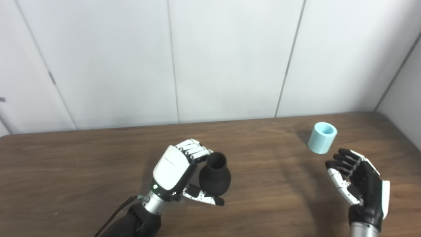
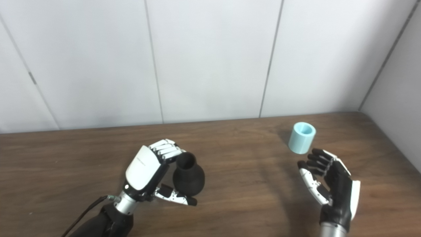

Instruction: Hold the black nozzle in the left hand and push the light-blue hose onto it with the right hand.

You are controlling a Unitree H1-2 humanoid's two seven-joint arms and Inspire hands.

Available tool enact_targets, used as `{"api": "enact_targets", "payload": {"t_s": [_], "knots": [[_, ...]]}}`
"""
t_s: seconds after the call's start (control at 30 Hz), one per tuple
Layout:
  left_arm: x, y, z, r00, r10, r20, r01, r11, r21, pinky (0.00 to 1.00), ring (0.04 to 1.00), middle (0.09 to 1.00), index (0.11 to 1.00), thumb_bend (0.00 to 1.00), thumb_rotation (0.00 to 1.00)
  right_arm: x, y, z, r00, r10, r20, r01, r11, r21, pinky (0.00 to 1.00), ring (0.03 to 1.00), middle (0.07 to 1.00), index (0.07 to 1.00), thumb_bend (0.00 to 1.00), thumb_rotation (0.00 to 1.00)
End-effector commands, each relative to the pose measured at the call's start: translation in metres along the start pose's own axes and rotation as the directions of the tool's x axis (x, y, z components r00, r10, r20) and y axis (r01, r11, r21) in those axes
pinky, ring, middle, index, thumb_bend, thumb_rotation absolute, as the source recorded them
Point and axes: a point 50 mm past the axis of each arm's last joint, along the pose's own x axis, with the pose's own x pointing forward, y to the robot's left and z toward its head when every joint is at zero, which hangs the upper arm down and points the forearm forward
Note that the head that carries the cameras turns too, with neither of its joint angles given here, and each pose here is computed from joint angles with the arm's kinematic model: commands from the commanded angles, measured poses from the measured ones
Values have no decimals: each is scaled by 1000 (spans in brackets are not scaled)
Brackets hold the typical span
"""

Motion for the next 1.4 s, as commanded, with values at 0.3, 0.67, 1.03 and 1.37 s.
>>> {"api": "enact_targets", "payload": {"t_s": [0.3,0.67,1.03,1.37], "knots": [[-112,-29,1,960,-143,-241,115,985,-125,600,469,464,494,504,0,34,33,9,983,-40,177,64,989,-133,829,899,902,922,877,352],[-119,-23,-7,957,-153,-245,124,984,-127,594,462,464,500,504,0,70,37,6,990,-71,123,91,982,-168,935,952,949,967,889,332],[-120,-21,-8,959,-147,-240,120,985,-126,588,465,466,496,504,0,98,26,-7,986,-149,77,162,962,-221,793,868,887,937,920,387],[-122,-21,-6,957,-146,-249,113,984,-140,593,467,465,495,504,0,118,18,-23,987,-159,-38,154,983,-104,768,839,867,899,929,392]]}}
